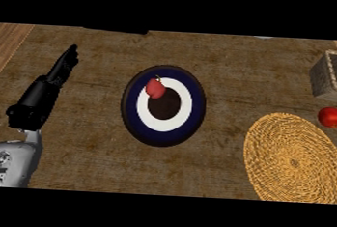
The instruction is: Pick the tomato from the placemat and place it in the basket
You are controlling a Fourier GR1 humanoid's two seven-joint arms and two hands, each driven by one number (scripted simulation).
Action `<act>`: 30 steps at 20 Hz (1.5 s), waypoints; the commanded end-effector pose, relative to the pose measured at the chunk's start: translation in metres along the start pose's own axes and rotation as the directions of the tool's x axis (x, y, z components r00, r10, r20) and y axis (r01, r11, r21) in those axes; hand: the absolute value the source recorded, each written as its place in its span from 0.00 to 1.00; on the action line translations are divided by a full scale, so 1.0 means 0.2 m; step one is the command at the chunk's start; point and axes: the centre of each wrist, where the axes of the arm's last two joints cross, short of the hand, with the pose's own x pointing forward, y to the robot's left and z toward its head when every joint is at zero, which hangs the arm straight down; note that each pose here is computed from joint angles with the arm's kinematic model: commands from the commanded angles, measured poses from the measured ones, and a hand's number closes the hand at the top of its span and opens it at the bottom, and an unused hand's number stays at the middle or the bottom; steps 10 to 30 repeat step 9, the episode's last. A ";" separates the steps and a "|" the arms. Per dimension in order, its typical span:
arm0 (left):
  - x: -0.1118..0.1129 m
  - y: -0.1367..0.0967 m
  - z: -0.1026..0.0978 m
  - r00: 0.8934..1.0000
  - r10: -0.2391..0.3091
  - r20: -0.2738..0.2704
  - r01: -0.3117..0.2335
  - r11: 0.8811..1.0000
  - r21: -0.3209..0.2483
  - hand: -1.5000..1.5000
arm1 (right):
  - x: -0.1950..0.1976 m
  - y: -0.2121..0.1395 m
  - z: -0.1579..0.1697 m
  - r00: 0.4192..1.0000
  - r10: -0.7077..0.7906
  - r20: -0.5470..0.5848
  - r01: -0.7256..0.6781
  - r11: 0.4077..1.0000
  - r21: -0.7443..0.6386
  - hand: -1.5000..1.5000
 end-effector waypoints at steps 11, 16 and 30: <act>0.03 0.03 0.00 0.999 0.005 0.035 -0.005 1.000 0.009 0.50 | -0.16 -0.18 0.31 0.945 -0.326 -0.014 0.306 0.901 -0.309 0.00; 0.03 0.03 0.00 0.999 0.005 0.035 -0.005 1.000 0.009 0.50 | -0.16 -0.18 0.31 0.945 -0.326 -0.014 0.306 0.901 -0.309 0.00; 0.03 0.03 0.00 0.999 0.005 0.035 -0.005 1.000 0.009 0.50 | -0.16 -0.18 0.31 0.945 -0.326 -0.014 0.306 0.901 -0.309 0.00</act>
